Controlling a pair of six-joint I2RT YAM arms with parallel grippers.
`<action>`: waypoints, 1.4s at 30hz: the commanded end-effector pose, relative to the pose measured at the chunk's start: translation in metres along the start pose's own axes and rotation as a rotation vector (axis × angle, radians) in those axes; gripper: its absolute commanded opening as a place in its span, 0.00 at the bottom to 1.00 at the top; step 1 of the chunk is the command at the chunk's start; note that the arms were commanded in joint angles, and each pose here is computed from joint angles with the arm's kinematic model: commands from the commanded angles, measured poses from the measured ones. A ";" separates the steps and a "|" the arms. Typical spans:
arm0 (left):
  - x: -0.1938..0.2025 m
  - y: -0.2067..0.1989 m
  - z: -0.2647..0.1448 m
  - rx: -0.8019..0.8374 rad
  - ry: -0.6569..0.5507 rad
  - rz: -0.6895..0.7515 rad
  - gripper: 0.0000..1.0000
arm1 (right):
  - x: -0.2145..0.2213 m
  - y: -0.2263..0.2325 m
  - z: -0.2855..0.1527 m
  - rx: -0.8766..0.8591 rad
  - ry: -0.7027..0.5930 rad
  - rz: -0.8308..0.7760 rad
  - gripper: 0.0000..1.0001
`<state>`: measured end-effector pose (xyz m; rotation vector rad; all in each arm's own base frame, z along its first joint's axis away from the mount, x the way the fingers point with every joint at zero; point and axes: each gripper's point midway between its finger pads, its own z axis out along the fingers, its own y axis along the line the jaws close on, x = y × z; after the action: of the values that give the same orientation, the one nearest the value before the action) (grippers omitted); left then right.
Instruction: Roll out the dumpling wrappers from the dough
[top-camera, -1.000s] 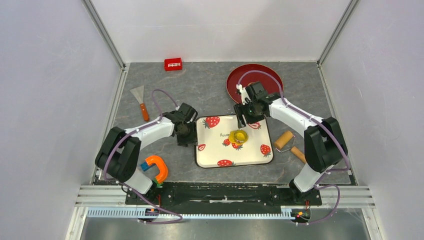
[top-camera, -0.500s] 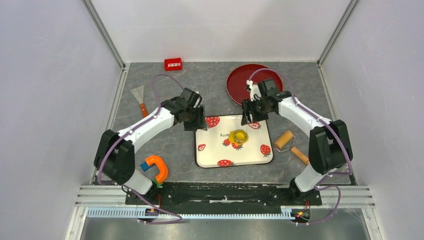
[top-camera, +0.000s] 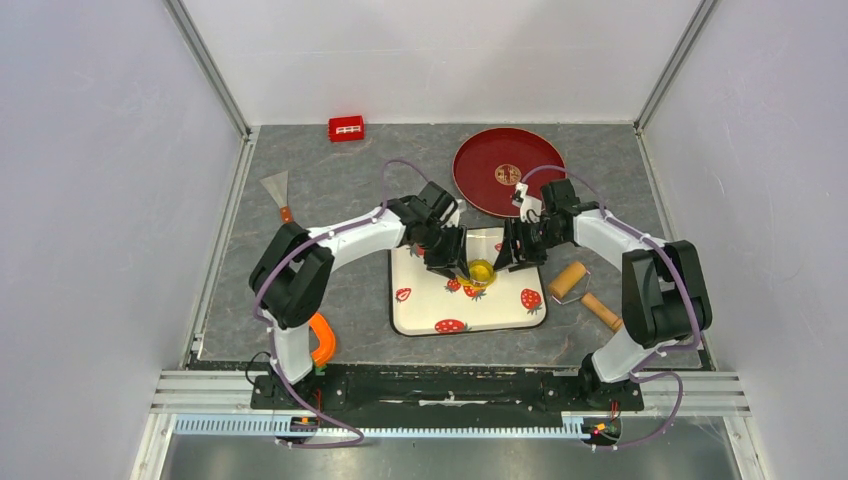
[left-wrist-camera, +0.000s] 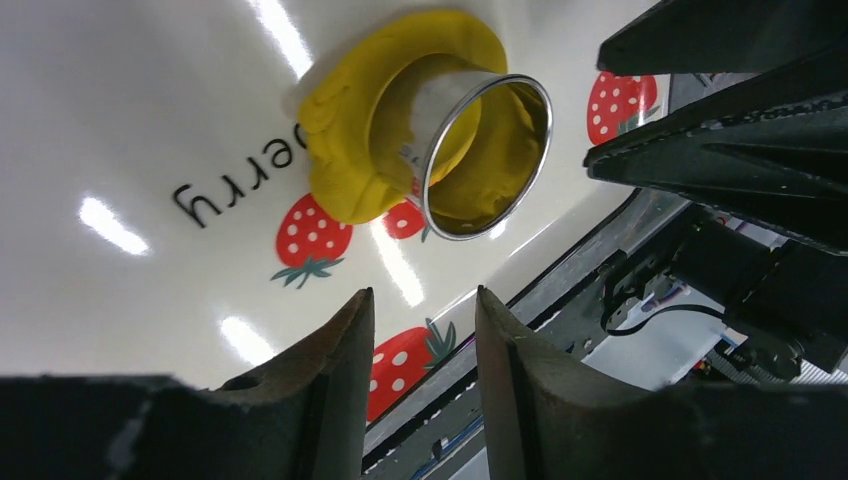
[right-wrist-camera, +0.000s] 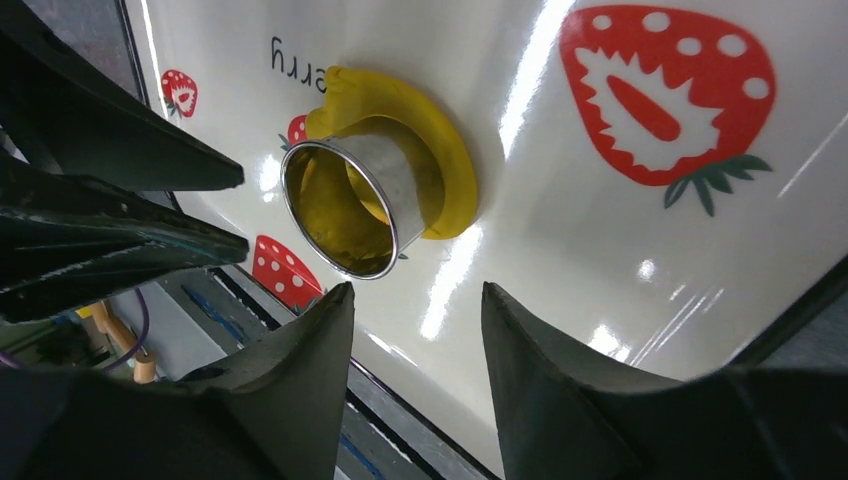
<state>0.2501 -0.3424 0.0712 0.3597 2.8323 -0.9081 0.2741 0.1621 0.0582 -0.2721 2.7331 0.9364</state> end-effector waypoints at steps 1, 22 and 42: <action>-0.012 -0.031 0.002 0.099 -0.004 0.029 0.45 | -0.003 0.015 0.002 -0.088 -0.035 -0.008 0.49; -0.030 -0.008 0.030 -0.015 0.006 -0.008 0.40 | -0.007 0.010 0.018 -0.120 -0.021 0.036 0.36; -0.021 0.015 0.049 -0.074 0.069 -0.040 0.02 | 0.006 -0.004 0.034 -0.098 0.034 0.074 0.05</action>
<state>0.2740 -0.3687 0.0446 0.3606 2.8902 -0.8705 0.2739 0.1848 0.0413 -0.2025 2.7148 1.1633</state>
